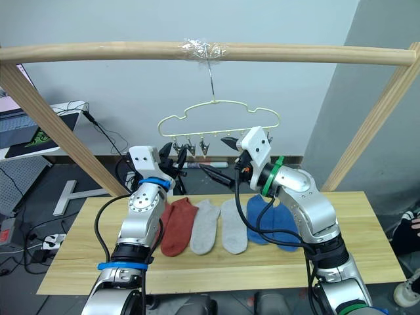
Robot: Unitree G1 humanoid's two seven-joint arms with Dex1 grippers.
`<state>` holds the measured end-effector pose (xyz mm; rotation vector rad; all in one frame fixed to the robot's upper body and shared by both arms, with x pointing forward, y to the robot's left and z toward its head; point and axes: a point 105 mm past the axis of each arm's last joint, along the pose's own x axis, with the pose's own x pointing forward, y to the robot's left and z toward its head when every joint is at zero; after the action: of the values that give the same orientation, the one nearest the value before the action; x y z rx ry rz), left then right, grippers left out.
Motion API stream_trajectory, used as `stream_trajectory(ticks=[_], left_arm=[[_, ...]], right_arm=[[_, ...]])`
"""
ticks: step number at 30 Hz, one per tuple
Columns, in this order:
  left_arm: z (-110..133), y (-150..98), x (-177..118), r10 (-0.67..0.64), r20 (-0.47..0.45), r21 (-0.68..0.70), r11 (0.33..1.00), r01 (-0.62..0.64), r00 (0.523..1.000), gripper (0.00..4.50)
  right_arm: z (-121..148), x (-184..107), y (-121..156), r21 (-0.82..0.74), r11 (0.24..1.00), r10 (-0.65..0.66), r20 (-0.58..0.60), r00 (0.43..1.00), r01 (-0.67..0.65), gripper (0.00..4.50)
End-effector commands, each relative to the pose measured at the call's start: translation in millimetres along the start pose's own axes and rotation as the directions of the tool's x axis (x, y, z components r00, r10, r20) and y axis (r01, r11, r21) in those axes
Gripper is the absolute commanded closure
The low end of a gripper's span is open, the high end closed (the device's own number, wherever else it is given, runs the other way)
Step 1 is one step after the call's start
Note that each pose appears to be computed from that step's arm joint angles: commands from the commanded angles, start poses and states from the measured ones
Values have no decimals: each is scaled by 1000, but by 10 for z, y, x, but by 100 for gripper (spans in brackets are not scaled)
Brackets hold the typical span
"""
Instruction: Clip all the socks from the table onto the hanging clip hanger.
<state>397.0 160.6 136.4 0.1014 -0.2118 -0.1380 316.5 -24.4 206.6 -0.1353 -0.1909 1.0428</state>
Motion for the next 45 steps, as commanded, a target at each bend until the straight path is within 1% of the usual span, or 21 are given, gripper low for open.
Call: stream_trajectory(ticks=[1,7,10,13,15,17,23,28,29,30,31,32,33,34,35,38,40,42,45], left_arm=[[182,35,42,2,65,18,1000,-3,998,240],[205,22,41,-7,78,10,1000,7,997,240],[229,-5,36,-25,92,-16,1000,26,995,295],[231,-7,30,-26,91,-13,1000,27,995,382],[232,-6,31,-25,91,-13,1000,27,996,423],[235,-3,34,-23,91,-17,1000,25,996,448],[222,11,19,-26,82,-14,1000,27,996,448],[177,21,1,-24,56,-12,1000,25,998,448],[176,28,-10,-24,55,-15,1000,25,998,448],[160,33,-35,-28,51,-17,999,28,998,448],[148,37,-53,-29,48,-19,999,30,998,448],[113,32,-77,-37,33,-18,999,38,999,448],[88,26,-91,-43,22,-17,999,43,999,448],[80,27,-102,-40,19,-17,999,41,999,448],[78,29,-109,-38,18,-18,999,38,999,448],[95,36,-116,-32,23,-22,999,33,999,448],[111,46,-123,-31,28,-25,999,32,999,448],[112,49,-130,-31,28,-26,999,31,999,448],[118,37,-133,-33,27,-26,999,34,999,448]], right_arm=[[200,-8,10,-45,999,7,61,998,-5,0],[197,-6,9,-44,999,3,60,998,-1,0],[196,-8,4,-43,999,1,59,998,2,0],[193,-9,6,-45,999,0,58,998,2,0],[192,-9,5,-45,999,-1,58,998,3,0],[192,-8,7,-45,999,0,58,998,2,0],[180,-8,6,-43,999,0,56,998,3,0],[120,-16,2,-32,999,-13,43,999,14,0],[54,-30,2,-25,999,-20,25,999,21,0],[-155,-88,-2,-12,999,-35,-34,999,35,0],[-306,-137,3,-3,999,-43,-77,996,43,0],[-552,-225,-45,18,996,-84,-146,986,88,0],[-708,-291,-73,28,993,-111,-190,976,118,0],[-948,-405,-132,0,988,-149,-272,951,155,0],[-1109,-493,-165,-25,985,-171,-326,930,172,0],[-1299,-611,-227,-81,978,-207,-384,900,191,0],[-1532,-820,-375,-121,955,-295,-465,835,270,0],[-1709,-983,-486,-135,931,-359,-515,778,340,0],[-1933,-1160,-564,-105,900,-404,-571,715,424,0]])
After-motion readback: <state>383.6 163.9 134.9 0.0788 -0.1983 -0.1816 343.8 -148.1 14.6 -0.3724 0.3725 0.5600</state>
